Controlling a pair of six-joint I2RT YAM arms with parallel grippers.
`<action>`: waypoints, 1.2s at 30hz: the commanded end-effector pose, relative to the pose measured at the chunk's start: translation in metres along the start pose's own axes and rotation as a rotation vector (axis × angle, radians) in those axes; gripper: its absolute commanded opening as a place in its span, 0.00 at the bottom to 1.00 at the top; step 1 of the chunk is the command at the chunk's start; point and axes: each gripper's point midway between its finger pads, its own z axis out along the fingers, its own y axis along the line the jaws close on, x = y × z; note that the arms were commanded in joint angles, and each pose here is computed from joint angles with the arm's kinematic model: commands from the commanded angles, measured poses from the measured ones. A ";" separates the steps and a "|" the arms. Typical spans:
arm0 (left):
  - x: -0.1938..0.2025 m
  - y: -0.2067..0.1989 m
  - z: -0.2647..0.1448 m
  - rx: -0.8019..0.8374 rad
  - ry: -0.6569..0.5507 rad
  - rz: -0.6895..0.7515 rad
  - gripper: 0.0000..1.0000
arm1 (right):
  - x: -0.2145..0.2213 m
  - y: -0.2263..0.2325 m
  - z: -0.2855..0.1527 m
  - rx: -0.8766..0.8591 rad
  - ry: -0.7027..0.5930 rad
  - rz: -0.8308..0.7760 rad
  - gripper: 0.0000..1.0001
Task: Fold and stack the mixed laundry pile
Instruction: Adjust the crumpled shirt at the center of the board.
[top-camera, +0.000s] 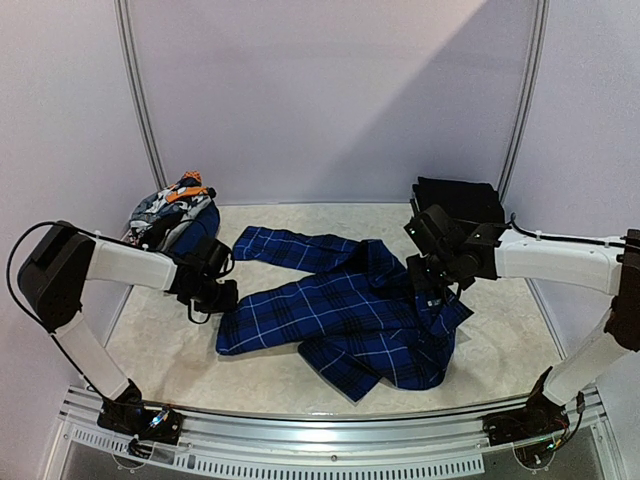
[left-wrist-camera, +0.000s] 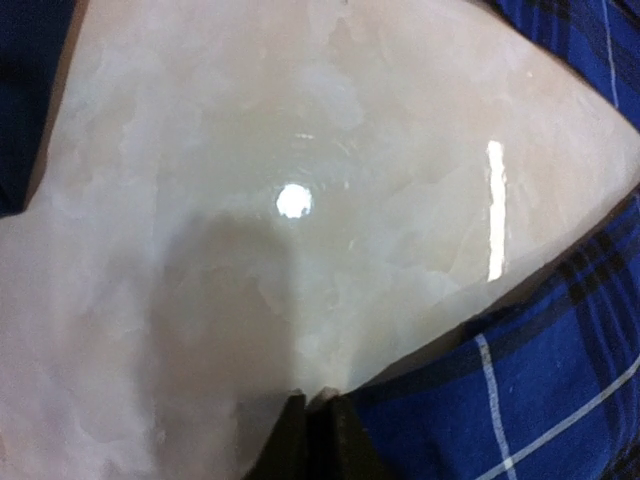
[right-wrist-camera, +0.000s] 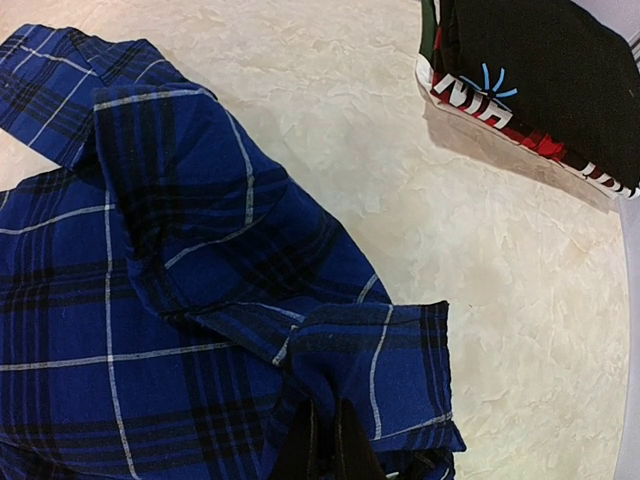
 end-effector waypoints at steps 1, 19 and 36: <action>0.019 -0.008 0.016 0.052 0.039 -0.003 0.00 | 0.005 -0.003 0.007 0.014 0.012 0.005 0.00; -0.021 -0.017 -0.070 0.140 -0.211 0.045 0.00 | -0.005 0.001 -0.016 -0.087 -0.025 0.035 0.00; 0.020 -0.004 -0.063 0.038 -0.044 0.081 0.53 | -0.003 0.011 -0.014 -0.143 -0.026 0.036 0.00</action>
